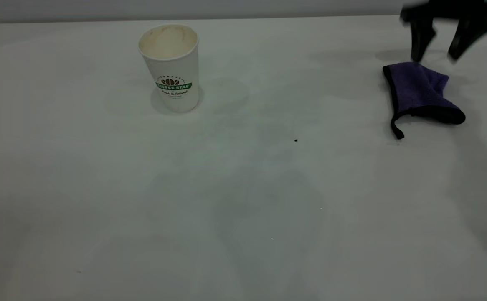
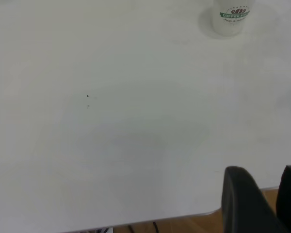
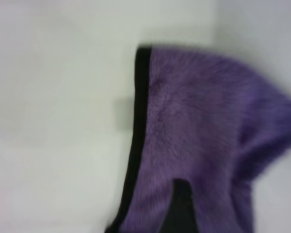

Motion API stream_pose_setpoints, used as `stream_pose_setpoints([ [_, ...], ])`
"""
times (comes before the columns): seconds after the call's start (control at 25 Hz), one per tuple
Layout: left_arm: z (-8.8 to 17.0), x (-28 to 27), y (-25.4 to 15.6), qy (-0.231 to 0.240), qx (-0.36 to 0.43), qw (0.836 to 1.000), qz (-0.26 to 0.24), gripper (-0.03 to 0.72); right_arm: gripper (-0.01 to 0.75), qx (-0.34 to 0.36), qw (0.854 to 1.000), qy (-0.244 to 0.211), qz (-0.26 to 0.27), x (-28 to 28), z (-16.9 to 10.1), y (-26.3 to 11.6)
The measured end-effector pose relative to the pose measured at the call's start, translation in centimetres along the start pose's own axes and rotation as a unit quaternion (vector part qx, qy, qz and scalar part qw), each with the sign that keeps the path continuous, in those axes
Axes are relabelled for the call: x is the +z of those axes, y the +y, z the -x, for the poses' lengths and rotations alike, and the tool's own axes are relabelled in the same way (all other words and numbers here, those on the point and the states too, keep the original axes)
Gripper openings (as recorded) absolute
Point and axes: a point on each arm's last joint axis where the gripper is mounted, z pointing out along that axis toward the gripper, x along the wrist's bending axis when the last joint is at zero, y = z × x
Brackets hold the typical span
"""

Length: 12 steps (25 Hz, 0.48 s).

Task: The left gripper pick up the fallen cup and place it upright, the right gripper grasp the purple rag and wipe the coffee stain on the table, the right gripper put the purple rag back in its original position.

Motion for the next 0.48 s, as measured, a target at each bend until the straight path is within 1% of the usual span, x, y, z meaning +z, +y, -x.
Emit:
stream_pose_setpoints([
  [0.08, 0.0, 0.0, 0.0, 0.000, 0.000, 1.000, 0.000, 0.241, 0.719, -0.004, 1.000, 0.001, 0.016, -4.0, -0.2, 0.4],
  [0.16, 0.0, 0.0, 0.0, 0.000, 0.000, 1.000, 0.000, 0.241, 0.724, -0.009, 1.000, 0.002, 0.018, -8.2, -0.3, 0.1],
  [0.24, 0.0, 0.0, 0.0, 0.000, 0.000, 1.000, 0.000, 0.241, 0.724, -0.015, 0.999, 0.003, 0.033, -13.2, -0.5, -0.4],
  [0.36, 0.0, 0.0, 0.0, 0.000, 0.000, 1.000, 0.000, 0.241, 0.724, -0.028, 0.995, 0.010, 0.090, -20.1, -1.2, -1.7],
  [0.48, 0.0, 0.0, 0.0, 0.000, 0.000, 1.000, 0.000, 0.241, 0.724, -0.053, 0.989, 0.013, 0.134, -25.8, -2.9, -4.2],
])
